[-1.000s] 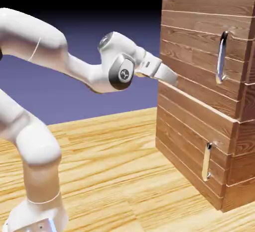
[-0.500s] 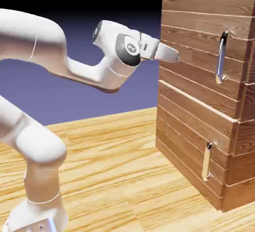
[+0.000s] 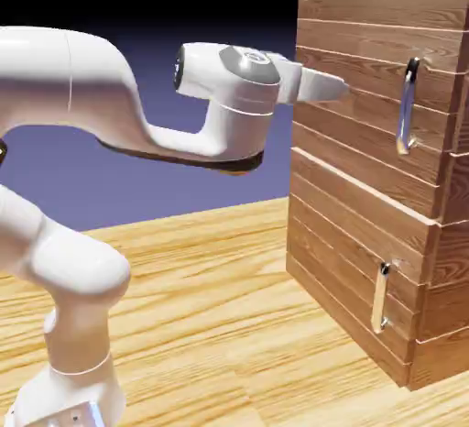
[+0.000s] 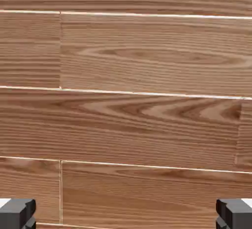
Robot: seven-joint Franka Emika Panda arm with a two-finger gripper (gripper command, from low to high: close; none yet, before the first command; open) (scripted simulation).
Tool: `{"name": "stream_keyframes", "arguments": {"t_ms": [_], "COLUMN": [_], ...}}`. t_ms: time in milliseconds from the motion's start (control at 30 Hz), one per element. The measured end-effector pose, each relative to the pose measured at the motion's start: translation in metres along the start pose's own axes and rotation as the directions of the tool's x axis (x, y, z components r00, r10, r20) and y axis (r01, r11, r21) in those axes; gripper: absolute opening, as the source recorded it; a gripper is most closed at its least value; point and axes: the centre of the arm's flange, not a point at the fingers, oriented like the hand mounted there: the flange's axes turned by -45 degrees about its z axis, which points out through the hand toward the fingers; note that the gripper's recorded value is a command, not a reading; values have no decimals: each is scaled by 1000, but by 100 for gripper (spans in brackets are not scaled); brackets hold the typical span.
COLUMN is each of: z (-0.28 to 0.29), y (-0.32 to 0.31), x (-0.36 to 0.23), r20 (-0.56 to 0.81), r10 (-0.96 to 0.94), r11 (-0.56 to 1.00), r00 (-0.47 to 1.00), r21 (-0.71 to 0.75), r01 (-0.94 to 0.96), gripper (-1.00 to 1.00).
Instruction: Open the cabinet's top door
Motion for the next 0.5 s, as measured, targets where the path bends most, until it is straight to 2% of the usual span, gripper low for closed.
{"name": "stream_keyframes", "arguments": {"t_ms": [500], "z": [20], "y": [80], "x": [-24], "r20": [-117], "r10": [27], "r11": [999], "r00": [993], "r21": [-15], "r01": [-29], "gripper": [0]}}
